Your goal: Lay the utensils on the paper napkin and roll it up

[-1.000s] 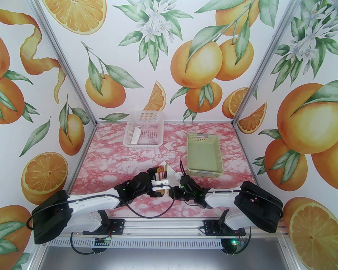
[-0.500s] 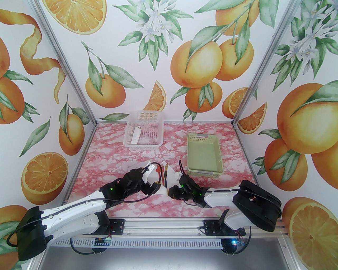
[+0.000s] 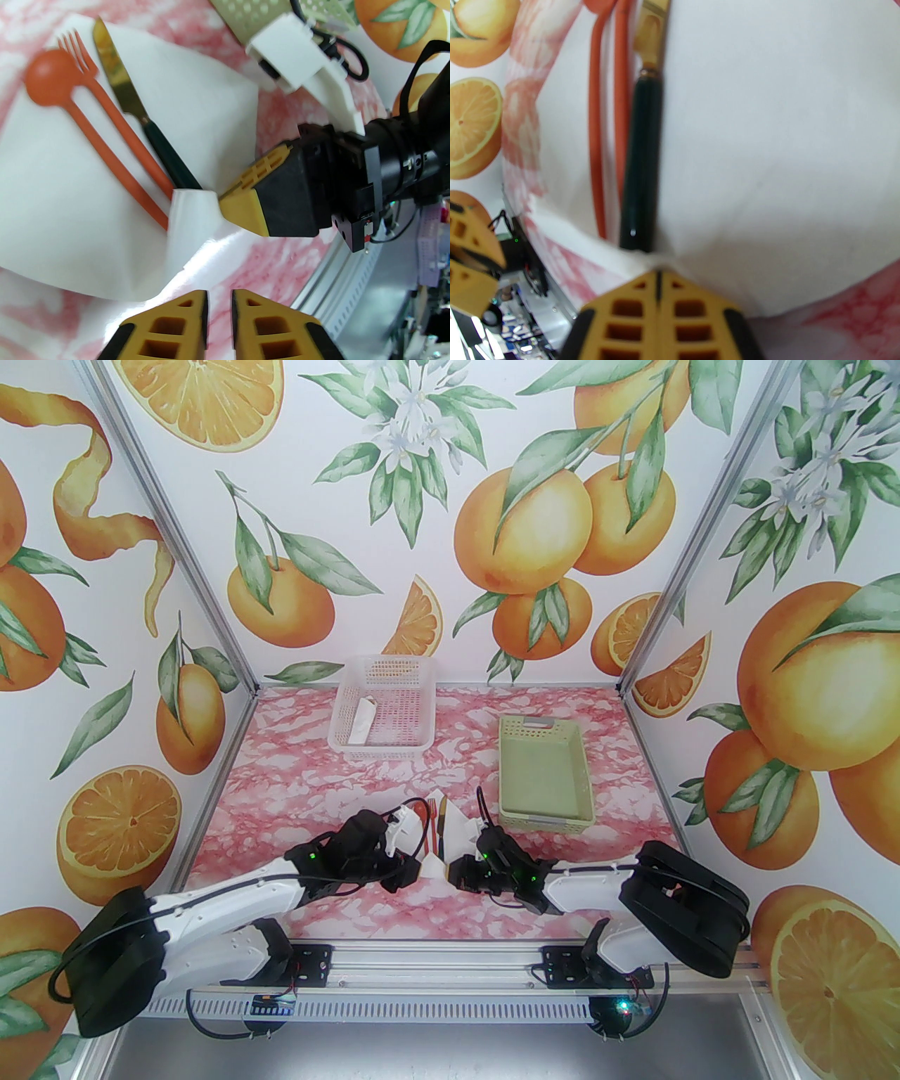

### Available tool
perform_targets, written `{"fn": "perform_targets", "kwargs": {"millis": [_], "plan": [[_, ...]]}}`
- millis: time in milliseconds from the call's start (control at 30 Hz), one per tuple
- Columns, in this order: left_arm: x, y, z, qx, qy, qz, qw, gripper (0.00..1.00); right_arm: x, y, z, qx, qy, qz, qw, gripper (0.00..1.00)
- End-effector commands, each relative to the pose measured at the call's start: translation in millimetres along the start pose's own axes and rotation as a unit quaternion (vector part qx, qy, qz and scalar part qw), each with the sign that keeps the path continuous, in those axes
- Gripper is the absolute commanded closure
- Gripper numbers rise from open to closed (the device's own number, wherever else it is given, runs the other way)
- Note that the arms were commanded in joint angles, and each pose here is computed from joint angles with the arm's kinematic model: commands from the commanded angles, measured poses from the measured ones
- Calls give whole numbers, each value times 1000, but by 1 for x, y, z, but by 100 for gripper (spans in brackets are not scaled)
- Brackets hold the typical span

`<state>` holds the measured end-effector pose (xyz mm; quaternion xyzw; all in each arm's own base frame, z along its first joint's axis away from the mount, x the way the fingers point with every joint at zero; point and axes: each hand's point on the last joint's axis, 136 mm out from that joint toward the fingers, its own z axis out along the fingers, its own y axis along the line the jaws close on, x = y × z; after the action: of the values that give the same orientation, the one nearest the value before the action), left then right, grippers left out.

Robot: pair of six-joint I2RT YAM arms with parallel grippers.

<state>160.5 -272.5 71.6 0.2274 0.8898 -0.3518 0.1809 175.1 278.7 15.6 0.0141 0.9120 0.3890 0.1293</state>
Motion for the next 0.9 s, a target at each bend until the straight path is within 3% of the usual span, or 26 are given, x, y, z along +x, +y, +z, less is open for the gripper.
{"fn": "perform_targets", "kwargs": {"millis": [0,500,867], "plan": [[-1,-8,9,34,9,-2,999,88,6,-16,2,34,6,7,999,100],[3,20,30,-26,25,2,999,87,7,-18,2,36,9,8,999,100],[-4,22,34,-32,23,9,999,86,9,-19,3,36,12,8,999,100]]}}
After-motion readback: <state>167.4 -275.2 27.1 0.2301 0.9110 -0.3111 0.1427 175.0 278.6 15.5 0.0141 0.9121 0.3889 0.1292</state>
